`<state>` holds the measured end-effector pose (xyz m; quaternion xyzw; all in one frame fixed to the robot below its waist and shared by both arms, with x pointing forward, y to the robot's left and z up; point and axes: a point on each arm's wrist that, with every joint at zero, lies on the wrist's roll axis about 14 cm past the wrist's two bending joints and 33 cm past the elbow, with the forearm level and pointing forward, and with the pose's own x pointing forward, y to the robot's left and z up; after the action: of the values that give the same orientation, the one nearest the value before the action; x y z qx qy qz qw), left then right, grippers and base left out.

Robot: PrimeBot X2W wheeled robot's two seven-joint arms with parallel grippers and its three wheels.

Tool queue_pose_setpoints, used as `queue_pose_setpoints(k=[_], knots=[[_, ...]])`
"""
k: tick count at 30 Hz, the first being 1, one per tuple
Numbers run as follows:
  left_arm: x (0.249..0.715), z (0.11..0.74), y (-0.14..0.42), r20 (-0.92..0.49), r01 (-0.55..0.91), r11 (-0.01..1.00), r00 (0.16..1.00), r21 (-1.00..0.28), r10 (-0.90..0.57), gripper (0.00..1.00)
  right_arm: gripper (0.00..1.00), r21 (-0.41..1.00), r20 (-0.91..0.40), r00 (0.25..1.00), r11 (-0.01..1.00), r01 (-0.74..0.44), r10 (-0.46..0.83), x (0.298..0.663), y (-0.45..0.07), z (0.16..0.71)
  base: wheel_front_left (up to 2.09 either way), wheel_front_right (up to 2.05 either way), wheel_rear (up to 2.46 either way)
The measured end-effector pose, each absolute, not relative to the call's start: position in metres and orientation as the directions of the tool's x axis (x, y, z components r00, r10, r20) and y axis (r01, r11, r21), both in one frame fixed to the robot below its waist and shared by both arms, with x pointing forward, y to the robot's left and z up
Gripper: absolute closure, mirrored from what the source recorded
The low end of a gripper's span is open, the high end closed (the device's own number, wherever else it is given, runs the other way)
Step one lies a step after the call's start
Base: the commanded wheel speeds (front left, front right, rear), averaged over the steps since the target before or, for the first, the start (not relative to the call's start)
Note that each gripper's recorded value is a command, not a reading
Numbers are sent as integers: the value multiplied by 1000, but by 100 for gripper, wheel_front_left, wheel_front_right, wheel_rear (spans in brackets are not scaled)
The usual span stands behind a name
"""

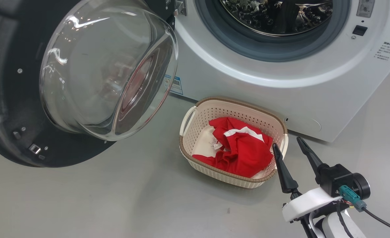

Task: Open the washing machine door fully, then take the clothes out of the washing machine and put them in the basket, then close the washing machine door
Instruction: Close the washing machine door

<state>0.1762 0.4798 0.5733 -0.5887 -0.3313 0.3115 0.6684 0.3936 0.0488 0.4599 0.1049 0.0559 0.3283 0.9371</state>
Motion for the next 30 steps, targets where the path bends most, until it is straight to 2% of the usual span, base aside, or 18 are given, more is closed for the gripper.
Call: queue_pose_setpoints(k=[11,30], knots=[[235,553,458,-13,-88,86,768,-992,640,100,0,231,-45,799,785,-575,599,401,36,457,0,0,0],[277,528,432,-86,-133,65,871,-989,483,100,0,226,-57,816,803,-551,576,407,25,451,0,0,0]])
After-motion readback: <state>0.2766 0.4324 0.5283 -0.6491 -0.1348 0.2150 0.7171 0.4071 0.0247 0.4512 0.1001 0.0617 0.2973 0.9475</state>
